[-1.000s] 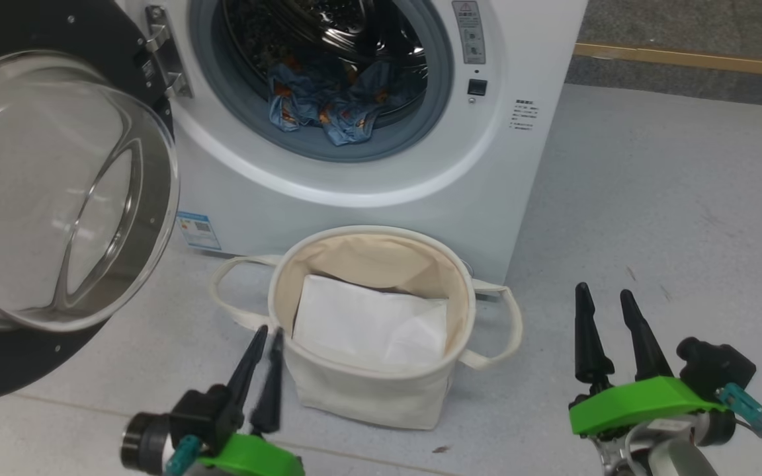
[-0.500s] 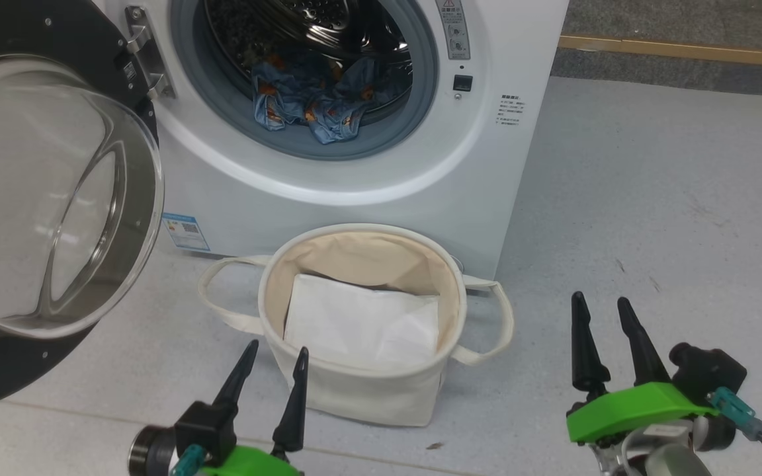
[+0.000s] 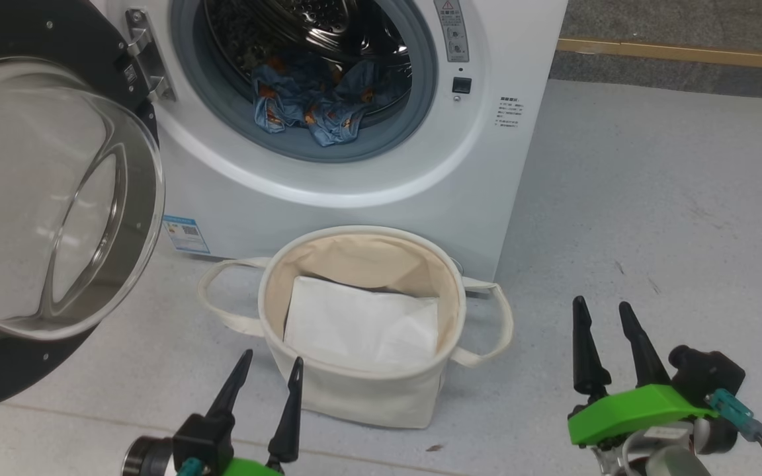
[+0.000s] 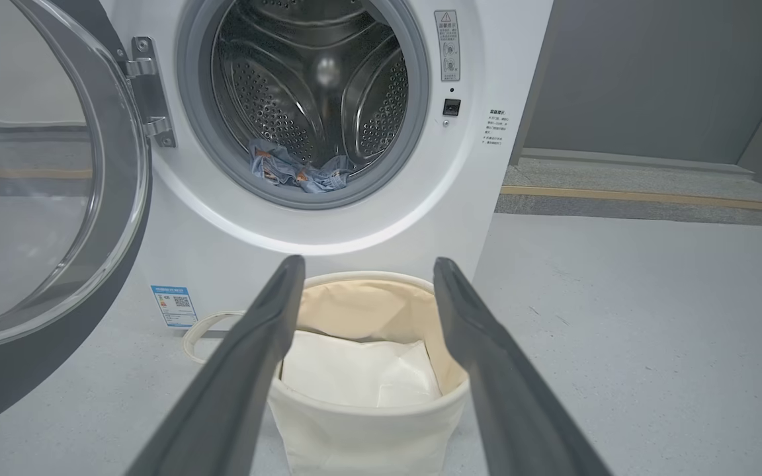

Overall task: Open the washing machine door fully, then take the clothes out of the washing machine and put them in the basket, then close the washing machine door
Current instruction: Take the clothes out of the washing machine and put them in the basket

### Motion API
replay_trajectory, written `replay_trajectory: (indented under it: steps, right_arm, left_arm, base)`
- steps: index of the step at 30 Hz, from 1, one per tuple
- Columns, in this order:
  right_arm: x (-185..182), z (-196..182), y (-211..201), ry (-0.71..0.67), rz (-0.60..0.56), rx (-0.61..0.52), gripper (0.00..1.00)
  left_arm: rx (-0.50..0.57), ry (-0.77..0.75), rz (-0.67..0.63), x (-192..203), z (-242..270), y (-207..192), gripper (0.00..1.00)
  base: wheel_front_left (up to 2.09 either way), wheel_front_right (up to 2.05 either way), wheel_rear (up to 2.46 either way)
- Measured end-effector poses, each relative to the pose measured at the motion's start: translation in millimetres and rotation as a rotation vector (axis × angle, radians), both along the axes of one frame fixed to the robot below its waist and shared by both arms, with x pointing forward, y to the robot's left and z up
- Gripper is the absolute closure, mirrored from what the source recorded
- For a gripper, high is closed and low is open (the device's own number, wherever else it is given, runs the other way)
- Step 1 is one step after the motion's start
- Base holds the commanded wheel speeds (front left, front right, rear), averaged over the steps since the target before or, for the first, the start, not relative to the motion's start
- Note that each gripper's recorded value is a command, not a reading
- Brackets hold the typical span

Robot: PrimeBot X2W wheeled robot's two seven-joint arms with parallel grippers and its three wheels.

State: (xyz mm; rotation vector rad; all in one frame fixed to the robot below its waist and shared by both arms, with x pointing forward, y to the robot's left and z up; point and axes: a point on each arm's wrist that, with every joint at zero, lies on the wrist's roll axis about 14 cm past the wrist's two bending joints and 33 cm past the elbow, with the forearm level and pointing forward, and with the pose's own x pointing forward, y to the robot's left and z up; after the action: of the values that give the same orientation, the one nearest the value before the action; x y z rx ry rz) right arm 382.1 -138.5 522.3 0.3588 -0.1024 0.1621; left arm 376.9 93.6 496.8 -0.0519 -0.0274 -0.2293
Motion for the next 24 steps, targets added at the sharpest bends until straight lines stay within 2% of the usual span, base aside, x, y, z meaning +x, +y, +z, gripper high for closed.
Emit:
replay_trajectory:
  steps: [24]
  right_arm:
    - [-1.5,-7.9,-4.4,0.024,-0.012,-0.012,0.00]
  left_arm:
    - [0.005,0.010,0.019,-3.5,-4.8,4.3,0.00]
  base:
    - [0.00,0.00,0.00]
